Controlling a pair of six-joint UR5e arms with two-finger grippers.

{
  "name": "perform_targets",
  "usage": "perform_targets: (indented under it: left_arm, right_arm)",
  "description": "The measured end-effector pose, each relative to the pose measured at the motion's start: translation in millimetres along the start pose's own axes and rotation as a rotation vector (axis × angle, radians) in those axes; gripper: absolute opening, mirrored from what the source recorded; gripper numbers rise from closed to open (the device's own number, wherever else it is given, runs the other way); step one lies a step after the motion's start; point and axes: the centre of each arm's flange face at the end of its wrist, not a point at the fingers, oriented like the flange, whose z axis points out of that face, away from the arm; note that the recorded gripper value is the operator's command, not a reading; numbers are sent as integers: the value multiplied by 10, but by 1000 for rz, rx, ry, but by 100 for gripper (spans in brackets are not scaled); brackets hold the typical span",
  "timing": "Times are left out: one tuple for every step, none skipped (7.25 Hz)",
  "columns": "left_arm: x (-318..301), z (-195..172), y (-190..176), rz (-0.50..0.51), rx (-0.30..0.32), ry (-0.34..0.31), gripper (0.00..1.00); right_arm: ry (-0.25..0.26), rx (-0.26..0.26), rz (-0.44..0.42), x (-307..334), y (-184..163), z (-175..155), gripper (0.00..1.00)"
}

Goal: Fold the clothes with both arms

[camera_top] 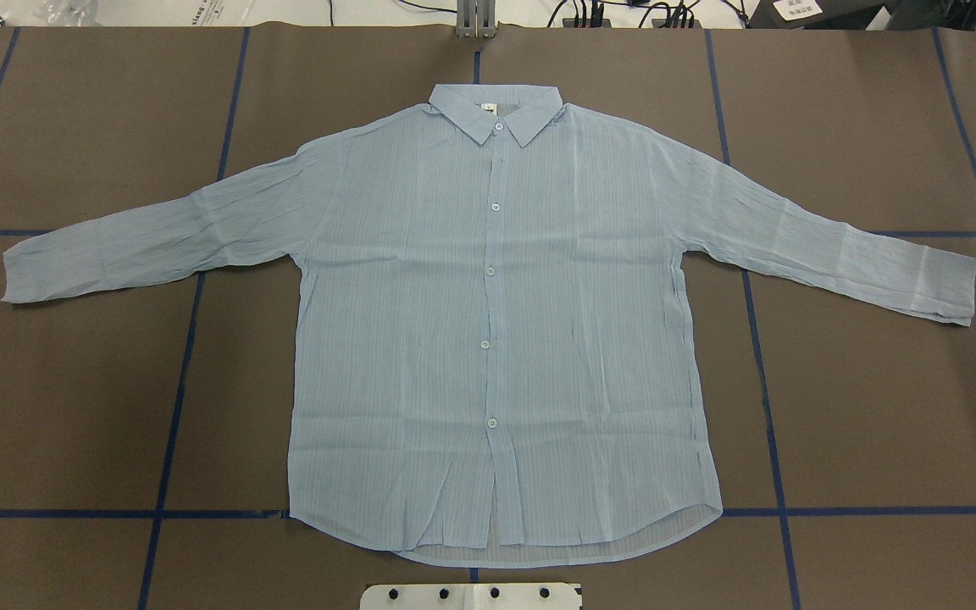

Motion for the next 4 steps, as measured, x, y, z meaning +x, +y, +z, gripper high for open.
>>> perform_targets:
  left_arm:
    - [15,53,-9,16,6,7,100]
    - [37,71,-60,24,10,9,100]
    - [46,80,-88,28,11,10,100]
    - [44,87,-90,29,11,10,100]
  right_arm:
    - [-11,22,-30,-85,-98,266,100]
    - [0,47,-54,-223,-178,551,100]
    - [30,67,-80,-348,-226,817,100]
    - [54,77,-93,-385,-227,1002,100]
